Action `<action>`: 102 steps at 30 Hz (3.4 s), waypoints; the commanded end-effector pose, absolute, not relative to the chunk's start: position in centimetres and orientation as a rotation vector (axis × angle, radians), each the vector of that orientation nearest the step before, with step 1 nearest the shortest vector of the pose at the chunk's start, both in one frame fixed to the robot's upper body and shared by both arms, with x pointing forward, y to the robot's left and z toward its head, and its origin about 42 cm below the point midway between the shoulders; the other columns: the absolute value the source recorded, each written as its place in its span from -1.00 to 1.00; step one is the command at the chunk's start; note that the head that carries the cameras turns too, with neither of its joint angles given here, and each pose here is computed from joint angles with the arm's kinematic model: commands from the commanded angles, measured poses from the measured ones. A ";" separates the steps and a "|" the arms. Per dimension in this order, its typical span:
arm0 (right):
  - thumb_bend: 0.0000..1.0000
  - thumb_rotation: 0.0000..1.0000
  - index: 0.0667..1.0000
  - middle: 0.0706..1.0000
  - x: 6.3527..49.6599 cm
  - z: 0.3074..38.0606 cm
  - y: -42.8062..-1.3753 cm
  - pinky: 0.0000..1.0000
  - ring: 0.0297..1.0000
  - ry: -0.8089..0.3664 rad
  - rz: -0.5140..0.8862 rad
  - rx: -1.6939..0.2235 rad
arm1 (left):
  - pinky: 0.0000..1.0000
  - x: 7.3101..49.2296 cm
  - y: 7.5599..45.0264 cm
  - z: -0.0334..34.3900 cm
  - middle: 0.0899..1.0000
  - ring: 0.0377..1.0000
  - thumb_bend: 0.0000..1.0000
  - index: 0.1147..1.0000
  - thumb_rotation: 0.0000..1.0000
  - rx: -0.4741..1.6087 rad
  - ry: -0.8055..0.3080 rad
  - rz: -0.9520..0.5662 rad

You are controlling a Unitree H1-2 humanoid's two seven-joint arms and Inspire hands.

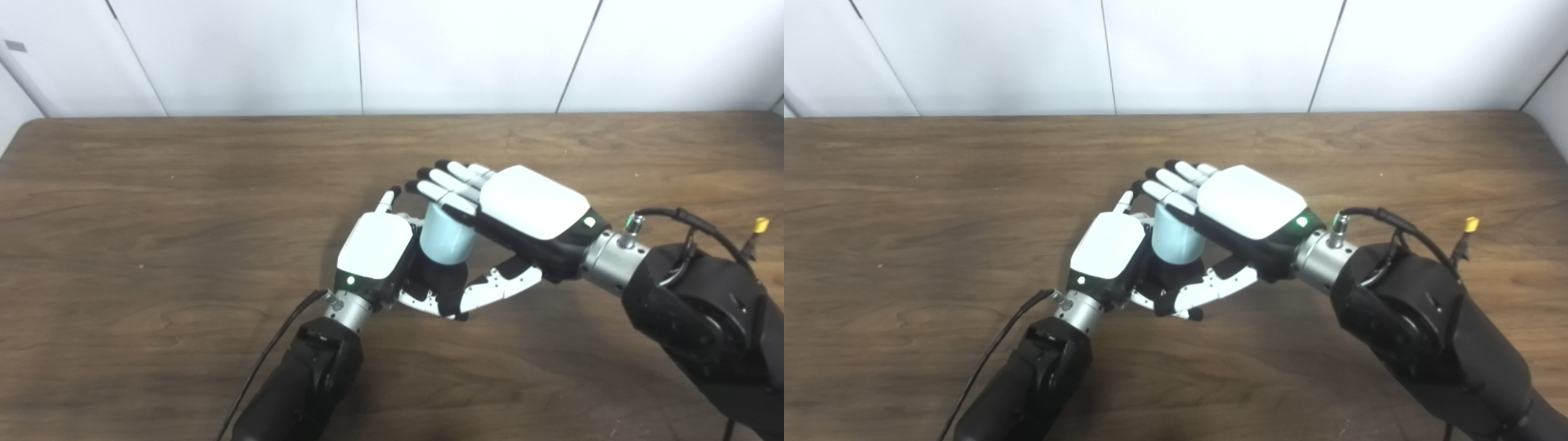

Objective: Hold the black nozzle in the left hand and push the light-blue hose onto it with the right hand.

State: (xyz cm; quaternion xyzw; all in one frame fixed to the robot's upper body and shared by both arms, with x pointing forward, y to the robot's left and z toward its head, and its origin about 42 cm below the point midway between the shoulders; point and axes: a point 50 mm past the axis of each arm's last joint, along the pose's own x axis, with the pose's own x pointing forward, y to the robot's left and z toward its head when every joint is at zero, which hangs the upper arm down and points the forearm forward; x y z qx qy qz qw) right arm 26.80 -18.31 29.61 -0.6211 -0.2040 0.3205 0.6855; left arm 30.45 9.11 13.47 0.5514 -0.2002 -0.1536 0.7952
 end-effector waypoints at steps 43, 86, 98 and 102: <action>0.25 1.00 0.86 0.81 28.7 35.1 -23.9 0.57 0.77 -0.486 0.482 -0.950 | 1.00 30.8 8.1 15.5 -0.20 0.28 0.05 -0.11 -1.00 1.092 -0.480 -0.302; 0.12 1.00 0.99 0.84 29.5 27.9 -25.4 0.48 0.70 -0.253 0.400 -0.669 | 1.00 33.3 16.4 20.8 1.00 1.00 1.00 1.00 0.34 0.933 -0.400 -0.121; 0.16 1.00 1.00 1.00 29.7 22.7 -27.5 0.84 0.98 -0.136 0.232 -0.175 | 0.77 29.2 22.6 22.1 0.99 0.91 0.05 1.00 0.63 0.558 -0.264 0.000; 0.11 1.00 1.00 1.00 29.1 21.6 -27.4 0.89 1.00 -0.101 0.179 -0.070 | 0.93 27.5 23.5 21.6 1.00 0.98 -0.04 1.00 0.89 0.403 -0.207 0.022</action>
